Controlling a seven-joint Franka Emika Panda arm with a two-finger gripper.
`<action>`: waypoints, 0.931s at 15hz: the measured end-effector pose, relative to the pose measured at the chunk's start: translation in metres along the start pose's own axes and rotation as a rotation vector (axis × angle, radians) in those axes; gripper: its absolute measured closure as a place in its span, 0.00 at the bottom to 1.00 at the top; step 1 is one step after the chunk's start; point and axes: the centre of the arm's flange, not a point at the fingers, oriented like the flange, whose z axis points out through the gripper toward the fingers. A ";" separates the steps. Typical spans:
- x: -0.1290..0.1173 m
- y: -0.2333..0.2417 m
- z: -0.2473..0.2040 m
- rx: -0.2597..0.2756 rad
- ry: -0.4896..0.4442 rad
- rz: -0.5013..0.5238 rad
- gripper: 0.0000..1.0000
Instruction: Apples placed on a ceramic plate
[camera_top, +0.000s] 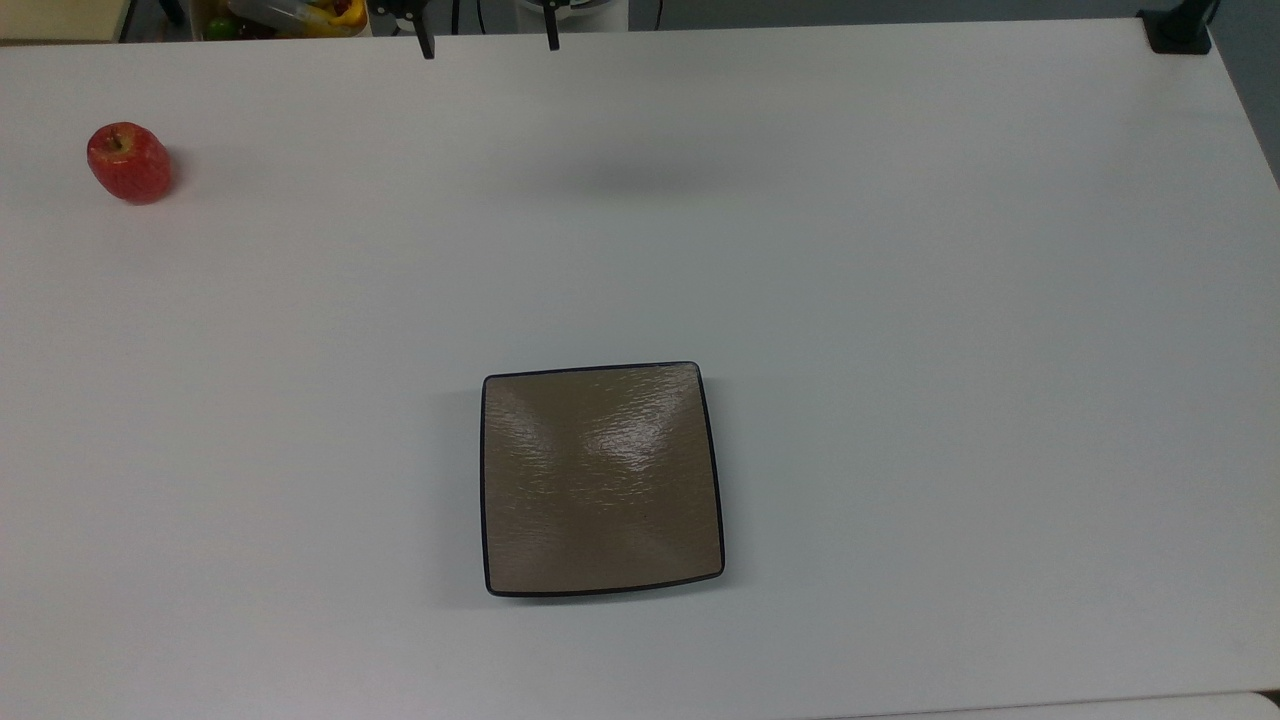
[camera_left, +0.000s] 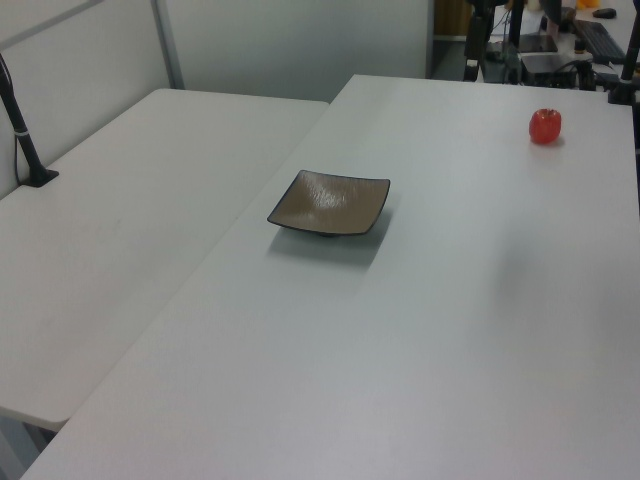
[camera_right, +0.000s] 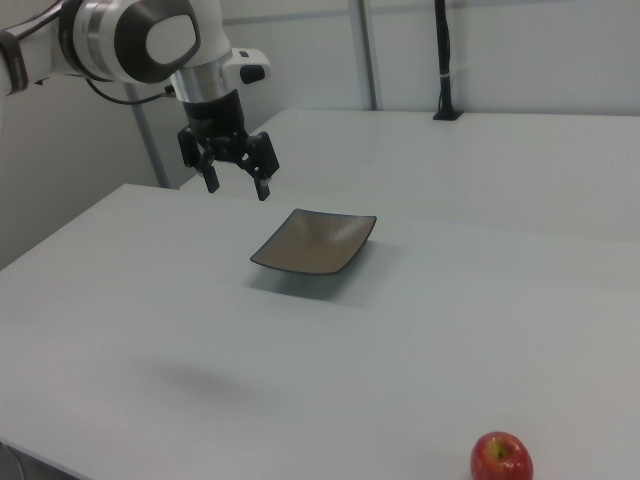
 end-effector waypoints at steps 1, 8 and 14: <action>0.000 0.000 0.000 0.000 0.000 0.000 0.00; 0.000 -0.002 0.000 0.000 0.000 -0.003 0.00; 0.000 0.000 0.000 0.000 0.000 -0.024 0.00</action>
